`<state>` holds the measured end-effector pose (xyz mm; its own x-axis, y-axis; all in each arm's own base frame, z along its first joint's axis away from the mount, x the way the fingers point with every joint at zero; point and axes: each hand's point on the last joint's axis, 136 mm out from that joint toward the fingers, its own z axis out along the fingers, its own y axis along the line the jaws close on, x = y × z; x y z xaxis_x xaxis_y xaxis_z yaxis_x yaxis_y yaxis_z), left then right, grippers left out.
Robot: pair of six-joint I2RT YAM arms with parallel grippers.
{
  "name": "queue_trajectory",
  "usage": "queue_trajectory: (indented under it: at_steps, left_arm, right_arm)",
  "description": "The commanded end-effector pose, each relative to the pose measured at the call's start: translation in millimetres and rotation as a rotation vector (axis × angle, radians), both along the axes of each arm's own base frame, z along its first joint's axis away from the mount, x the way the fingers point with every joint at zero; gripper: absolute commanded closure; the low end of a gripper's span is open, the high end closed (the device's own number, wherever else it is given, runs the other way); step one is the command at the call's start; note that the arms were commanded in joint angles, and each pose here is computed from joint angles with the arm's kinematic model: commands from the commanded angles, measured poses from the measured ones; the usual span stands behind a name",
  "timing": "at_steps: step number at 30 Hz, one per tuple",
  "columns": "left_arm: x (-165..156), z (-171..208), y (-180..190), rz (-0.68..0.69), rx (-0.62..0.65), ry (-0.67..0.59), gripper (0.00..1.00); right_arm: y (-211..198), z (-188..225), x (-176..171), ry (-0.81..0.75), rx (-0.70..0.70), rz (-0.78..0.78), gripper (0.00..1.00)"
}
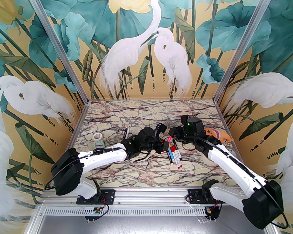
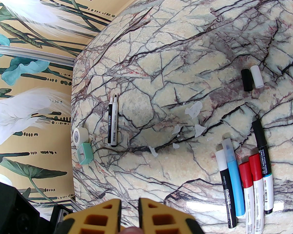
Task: Open the pen caps
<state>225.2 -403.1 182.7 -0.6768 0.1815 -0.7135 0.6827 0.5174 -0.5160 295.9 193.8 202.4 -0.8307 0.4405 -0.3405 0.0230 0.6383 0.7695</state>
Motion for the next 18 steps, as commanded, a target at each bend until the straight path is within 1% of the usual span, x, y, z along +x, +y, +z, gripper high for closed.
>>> queue_trajectory:
  at_steps: [1, 4, 8, 14, 18]
  left_arm:
    - [-88.0, -69.1, 19.9, -0.25, 0.207, 0.266, 1.0]
    - [-93.2, -68.5, 19.4, -0.272, 0.195, 0.285, 1.0]
    - [-95.6, -66.7, 21.1, -0.284, 0.174, 0.302, 1.0]
    - [-93.2, -65.9, 22.4, -0.276, 0.176, 0.299, 1.0]
    - [-95.6, -72.4, 22.0, -0.292, 0.198, 0.319, 1.0]
  right_arm:
    - [-63.2, 93.5, 72.7, -0.406, 0.012, -0.36, 0.98]
    - [-57.3, 106.3, 71.4, -0.483, 0.038, -0.315, 0.98]
    - [-52.5, 111.6, 69.5, -0.523, 0.021, -0.255, 0.98]
    - [-66.8, 107.3, 70.4, -0.495, 0.023, -0.322, 0.98]
    - [-62.7, 116.8, 72.3, -0.535, 0.004, -0.286, 0.98]
